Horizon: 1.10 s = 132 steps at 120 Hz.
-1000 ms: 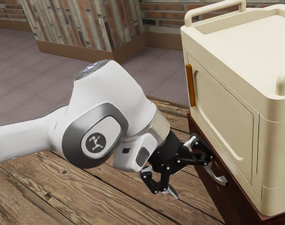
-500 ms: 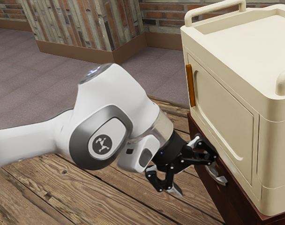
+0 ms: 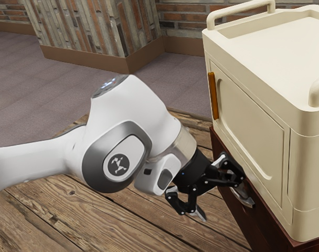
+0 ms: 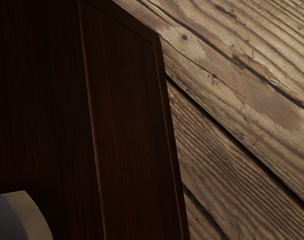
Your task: Pull the drawer handle with one arm to open the drawer
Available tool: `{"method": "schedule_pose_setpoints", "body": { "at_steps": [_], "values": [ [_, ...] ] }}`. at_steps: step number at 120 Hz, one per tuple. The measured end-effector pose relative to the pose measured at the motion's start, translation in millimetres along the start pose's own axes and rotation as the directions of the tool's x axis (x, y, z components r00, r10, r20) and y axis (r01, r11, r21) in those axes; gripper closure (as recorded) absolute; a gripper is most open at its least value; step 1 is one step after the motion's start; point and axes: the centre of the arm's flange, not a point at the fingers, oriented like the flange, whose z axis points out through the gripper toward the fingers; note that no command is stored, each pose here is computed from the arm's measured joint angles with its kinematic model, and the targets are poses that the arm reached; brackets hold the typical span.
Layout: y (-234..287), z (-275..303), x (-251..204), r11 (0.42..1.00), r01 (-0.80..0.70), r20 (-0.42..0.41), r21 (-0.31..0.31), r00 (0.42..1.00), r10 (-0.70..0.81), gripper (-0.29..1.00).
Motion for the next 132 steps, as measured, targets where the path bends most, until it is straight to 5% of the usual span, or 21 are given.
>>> {"method": "schedule_pose_setpoints", "body": {
  "at_steps": [43, 58, 78, 132],
  "values": [
    [0, -1, -1, 1.000, -0.015, 0.005, 0.008, 1.000, 0.015, 0.09],
    [1, -2, -4, 1.000, -0.008, 0.007, 0.007, 1.000, 0.008, 0.29],
    [1, -4, -3, 1.000, -0.008, 0.006, 0.005, 1.000, 0.008, 0.39],
    [27, -16, -12, 1.000, 0.027, 0.005, -0.013, 1.000, -0.027, 0.46]
  ]
}}
